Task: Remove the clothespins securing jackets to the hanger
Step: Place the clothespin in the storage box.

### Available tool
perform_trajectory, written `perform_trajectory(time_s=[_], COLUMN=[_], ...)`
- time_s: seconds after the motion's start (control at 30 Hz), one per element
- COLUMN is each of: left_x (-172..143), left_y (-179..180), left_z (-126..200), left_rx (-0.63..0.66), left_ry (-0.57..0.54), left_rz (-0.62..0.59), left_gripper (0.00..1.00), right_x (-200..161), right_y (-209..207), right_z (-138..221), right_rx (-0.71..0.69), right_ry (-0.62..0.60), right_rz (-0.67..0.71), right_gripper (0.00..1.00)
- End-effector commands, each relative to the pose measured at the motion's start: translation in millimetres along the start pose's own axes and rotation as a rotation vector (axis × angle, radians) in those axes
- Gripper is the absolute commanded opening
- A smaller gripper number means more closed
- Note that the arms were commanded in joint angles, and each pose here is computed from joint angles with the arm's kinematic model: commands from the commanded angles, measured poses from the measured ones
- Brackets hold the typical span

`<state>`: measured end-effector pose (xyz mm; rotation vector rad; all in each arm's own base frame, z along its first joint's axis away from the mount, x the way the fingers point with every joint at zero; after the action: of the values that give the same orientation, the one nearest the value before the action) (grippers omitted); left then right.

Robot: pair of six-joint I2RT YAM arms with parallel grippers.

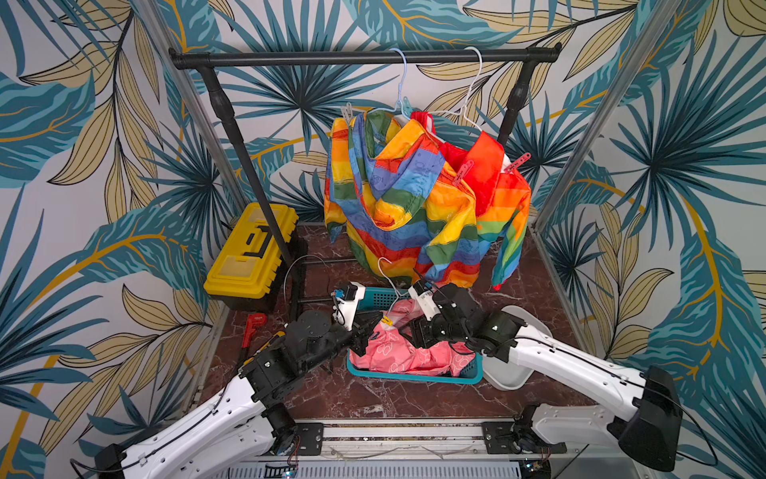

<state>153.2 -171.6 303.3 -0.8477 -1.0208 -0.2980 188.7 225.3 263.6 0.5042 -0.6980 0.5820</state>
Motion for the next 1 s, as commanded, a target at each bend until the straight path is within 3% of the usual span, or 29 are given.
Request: perform_trajectory(time_s=[0.0, 0.17, 0.7, 0.97], left_x=[17, 23, 21, 18], left_y=[-8, -11, -14, -15], left_z=[-3, -11, -22, -28], left_rx=[-0.042, -0.094, -0.174, -0.197], left_ry=[-0.039, 0.015, 0.167, 0.204], left_rz=[0.009, 0.057, 0.089, 0.088], left_gripper=[0.0, 0.0, 0.0, 0.0], right_x=[-1, 7, 33, 37], right_y=[2, 17, 29, 32], right_z=[17, 17, 13, 12], right_rx=[-0.107, -0.096, -0.059, -0.036], right_ry=[0.033, -0.01, -0.102, -0.121], right_rz=[0.138, 0.248, 0.288, 0.285], right_gripper=[0.65, 0.66, 0.65, 0.51])
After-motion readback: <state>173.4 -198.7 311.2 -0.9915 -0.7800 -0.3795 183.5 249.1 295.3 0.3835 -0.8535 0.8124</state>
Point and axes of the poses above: each gripper's point midway between its finger pads, its own z axis back along the fingers, its own y axis along the line the jaws close on, x = y × z, the point moved 9 cm from there along z, back along the fingers, and after that the axes turned 7 degrees about z, right-handed, at the moved point
